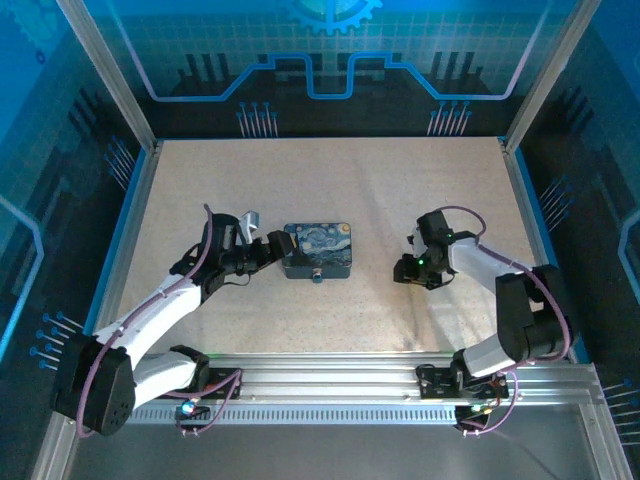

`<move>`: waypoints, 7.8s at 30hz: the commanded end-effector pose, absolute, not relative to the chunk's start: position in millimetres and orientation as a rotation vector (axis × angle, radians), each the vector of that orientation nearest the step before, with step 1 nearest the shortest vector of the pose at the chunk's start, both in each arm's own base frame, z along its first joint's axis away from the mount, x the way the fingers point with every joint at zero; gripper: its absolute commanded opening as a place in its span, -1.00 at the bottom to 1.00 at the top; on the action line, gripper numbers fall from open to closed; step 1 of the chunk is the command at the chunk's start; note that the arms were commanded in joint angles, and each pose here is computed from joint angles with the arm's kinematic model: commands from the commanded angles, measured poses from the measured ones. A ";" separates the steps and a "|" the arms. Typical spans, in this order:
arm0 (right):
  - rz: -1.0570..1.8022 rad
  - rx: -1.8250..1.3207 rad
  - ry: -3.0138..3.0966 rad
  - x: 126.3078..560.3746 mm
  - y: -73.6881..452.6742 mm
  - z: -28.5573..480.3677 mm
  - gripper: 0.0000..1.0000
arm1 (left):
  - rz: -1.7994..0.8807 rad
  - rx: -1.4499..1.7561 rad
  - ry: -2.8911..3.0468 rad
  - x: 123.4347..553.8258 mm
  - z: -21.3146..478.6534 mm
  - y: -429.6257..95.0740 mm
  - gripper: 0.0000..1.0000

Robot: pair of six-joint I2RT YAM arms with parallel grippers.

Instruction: Unlock the padlock with the key

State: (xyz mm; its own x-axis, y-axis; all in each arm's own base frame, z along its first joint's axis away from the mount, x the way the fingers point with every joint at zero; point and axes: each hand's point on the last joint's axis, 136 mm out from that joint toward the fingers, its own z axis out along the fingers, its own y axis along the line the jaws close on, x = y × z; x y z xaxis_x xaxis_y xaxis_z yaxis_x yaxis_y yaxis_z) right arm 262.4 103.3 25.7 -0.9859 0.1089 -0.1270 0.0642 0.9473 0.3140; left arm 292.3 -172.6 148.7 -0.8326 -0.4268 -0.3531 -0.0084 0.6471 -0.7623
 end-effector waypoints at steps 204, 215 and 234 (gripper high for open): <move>1.414 -0.604 1.941 229.7 273.9 266.7 -0.97 | -1.330 0.469 2.043 250.8 300.4 -286.6 -0.31; 1.269 -0.486 2.169 250.9 268.0 211.8 -0.99 | -1.152 0.211 2.192 256.4 240.4 -249.4 0.31; 1.139 -0.268 2.420 296.1 274.0 136.9 -1.00 | -1.093 -0.043 2.479 244.8 108.0 -235.0 0.31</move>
